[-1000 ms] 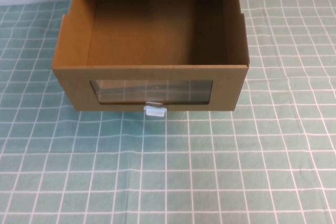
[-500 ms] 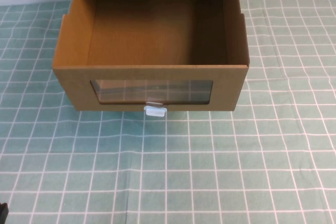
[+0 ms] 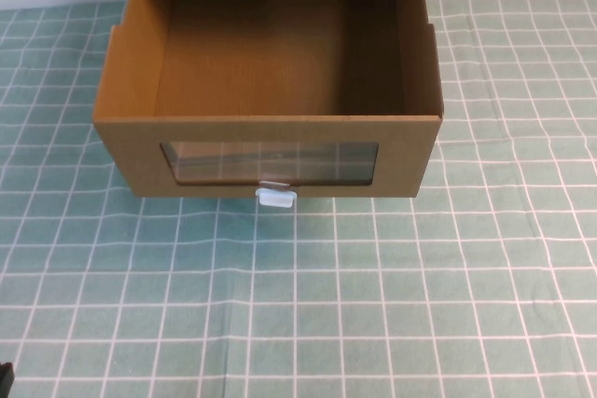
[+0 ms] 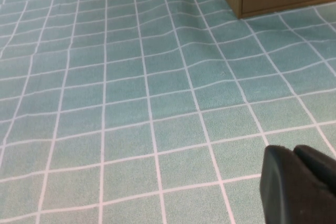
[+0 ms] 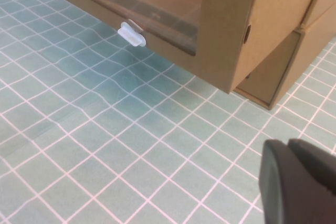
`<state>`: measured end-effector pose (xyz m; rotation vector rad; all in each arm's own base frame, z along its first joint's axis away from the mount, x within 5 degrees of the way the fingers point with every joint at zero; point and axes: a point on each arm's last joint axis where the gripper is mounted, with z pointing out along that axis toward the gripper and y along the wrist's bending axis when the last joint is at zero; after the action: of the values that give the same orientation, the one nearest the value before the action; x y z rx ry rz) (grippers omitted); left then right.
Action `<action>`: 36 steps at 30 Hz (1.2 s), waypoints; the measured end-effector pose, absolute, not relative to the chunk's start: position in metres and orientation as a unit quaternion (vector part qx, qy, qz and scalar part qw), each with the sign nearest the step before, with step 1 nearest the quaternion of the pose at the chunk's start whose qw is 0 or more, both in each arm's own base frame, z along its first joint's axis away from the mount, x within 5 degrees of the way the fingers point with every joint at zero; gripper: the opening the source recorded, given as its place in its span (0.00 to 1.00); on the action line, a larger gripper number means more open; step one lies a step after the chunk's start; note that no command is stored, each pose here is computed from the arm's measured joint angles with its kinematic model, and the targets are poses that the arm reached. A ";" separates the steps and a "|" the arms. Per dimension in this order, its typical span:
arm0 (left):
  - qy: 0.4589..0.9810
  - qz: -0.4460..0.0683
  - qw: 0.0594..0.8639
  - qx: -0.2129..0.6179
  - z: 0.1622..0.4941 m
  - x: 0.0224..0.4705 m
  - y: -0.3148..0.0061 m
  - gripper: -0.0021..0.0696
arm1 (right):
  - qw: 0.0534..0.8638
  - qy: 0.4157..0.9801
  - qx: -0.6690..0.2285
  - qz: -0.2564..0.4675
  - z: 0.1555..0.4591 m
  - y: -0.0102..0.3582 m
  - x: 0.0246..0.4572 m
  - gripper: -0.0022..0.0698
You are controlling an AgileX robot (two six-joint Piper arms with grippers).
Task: Open the shoe box
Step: 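Pull the top drawer of the cardboard box fully open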
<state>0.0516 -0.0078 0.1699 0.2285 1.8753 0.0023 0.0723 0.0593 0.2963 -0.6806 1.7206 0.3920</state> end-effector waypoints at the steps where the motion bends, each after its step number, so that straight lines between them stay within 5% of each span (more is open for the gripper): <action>1: 0.804 0.001 0.586 0.098 0.170 0.052 -0.008 0.02 | 0.585 0.738 -0.292 0.168 0.296 0.059 0.072 0.01; 12: 0.804 0.002 0.586 0.098 0.170 0.052 -0.008 0.02 | 0.593 0.737 -0.278 0.167 0.298 0.056 0.073 0.01; 27: 0.804 0.003 0.586 0.100 0.170 0.052 -0.008 0.02 | 0.701 0.713 -0.005 -0.016 0.316 -0.011 0.065 0.01; 36: 0.804 0.003 0.586 0.100 0.170 0.052 -0.008 0.02 | 0.719 0.695 -0.026 -0.005 0.314 -0.005 0.066 0.01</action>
<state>0.0516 -0.0078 0.1699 0.2334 1.8747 0.0067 0.0664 -0.0052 0.3145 -0.0564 1.5371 -0.0115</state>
